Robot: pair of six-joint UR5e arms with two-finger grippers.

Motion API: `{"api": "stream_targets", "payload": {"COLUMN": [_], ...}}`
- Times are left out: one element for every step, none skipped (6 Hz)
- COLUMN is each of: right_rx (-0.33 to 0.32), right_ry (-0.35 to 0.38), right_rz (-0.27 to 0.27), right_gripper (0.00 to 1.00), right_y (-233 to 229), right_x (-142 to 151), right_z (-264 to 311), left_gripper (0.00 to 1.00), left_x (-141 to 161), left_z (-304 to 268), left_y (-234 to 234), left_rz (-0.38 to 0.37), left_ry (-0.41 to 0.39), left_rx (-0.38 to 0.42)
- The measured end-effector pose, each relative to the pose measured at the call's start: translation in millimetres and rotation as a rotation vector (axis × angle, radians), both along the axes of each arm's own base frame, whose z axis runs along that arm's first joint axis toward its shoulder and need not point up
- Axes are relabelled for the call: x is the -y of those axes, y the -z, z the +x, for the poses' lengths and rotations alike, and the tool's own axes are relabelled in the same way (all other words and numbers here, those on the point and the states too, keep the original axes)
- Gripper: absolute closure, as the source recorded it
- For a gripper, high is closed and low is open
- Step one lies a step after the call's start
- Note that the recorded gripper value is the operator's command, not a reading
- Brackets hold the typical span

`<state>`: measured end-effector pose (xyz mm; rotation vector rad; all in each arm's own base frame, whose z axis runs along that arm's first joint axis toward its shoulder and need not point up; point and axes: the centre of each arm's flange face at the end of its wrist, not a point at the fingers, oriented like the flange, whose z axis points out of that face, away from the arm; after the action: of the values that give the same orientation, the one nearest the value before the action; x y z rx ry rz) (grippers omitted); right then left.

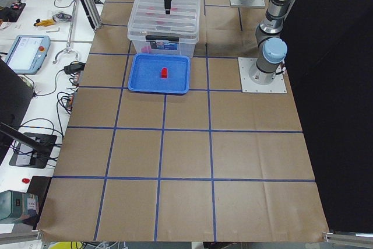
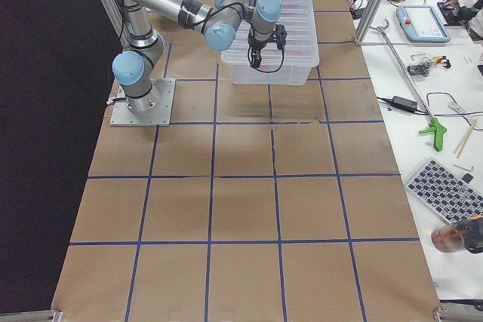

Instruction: Place red block in blue tray from box

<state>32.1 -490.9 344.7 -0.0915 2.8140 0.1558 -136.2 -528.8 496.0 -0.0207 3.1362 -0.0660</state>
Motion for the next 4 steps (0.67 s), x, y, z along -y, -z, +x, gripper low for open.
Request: {"api": "stream_targets", "payload": {"right_rx": [0.014,0.024,0.023,0.001], "right_ry": [-0.001,-0.001,-0.002,-0.011], "right_rz": [-0.004,-0.006,-0.009,-0.019], "right_gripper": [0.00,0.00,0.00,0.00], "right_y": [-0.4,-0.6,-2.1,-7.3], "right_x": [0.3,0.6,1.6,4.0], "right_z": [4.3,7.3,7.5,5.2], "left_gripper": [0.01,0.01,0.01,0.01], "left_x": [3.3,5.2,7.1,7.8], "left_z": [0.1,0.4,0.5,0.3], "left_y": [0.6,0.7,2.1,2.9], "left_rz": [0.000,0.000,0.001,0.002], "left_ry": [0.001,0.001,0.001,0.001], "left_rx": [-0.001,-0.001,-0.002,-0.004]}}
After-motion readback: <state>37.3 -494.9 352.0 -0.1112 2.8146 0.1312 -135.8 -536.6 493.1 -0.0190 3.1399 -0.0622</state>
